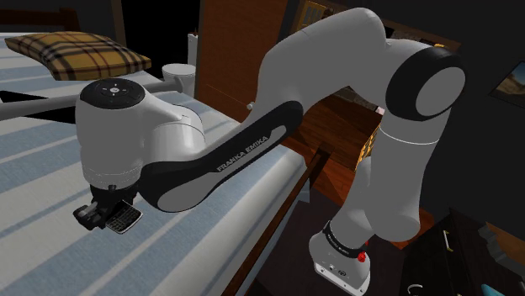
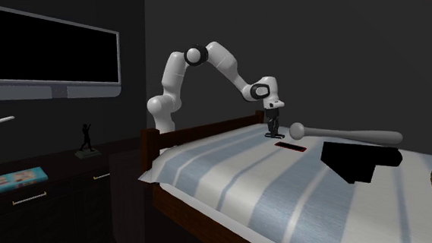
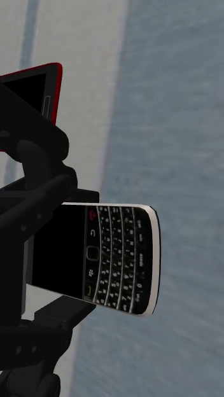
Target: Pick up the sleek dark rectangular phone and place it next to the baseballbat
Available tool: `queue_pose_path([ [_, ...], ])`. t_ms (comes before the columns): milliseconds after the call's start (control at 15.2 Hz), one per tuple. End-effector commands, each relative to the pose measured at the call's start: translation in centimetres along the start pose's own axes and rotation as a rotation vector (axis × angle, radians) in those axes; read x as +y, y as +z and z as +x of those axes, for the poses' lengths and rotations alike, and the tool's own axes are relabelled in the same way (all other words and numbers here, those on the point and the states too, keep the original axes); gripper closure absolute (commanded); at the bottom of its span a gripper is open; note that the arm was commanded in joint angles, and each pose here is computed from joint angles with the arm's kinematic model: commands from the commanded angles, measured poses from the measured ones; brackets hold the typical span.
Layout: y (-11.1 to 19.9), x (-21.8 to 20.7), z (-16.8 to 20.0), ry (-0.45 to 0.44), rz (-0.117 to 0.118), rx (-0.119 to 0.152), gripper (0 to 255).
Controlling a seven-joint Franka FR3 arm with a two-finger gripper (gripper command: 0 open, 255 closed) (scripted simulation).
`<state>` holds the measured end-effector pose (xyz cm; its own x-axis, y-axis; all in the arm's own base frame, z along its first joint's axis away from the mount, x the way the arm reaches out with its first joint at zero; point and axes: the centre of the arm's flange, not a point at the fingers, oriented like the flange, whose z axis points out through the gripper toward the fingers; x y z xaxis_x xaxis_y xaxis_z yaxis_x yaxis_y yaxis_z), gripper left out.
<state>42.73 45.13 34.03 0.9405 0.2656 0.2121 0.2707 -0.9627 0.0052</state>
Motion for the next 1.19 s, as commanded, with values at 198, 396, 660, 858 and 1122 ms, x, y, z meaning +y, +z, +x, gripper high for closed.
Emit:
queue_pose_path([
  [198,0.0,0.0,0.0,0.0,0.0,0.0,0],
  [396,0.0,0.0,0.0,0.0,0.0,0.0,0],
  [660,-2.6,0.0,0.0,0.0,0.0,0.0,0],
  [858,-5.0,0.0,0.0,0.0,0.0,0.0,0],
  [1122,-5.0,0.0,0.0,0.0,0.0,0.0,0],
])
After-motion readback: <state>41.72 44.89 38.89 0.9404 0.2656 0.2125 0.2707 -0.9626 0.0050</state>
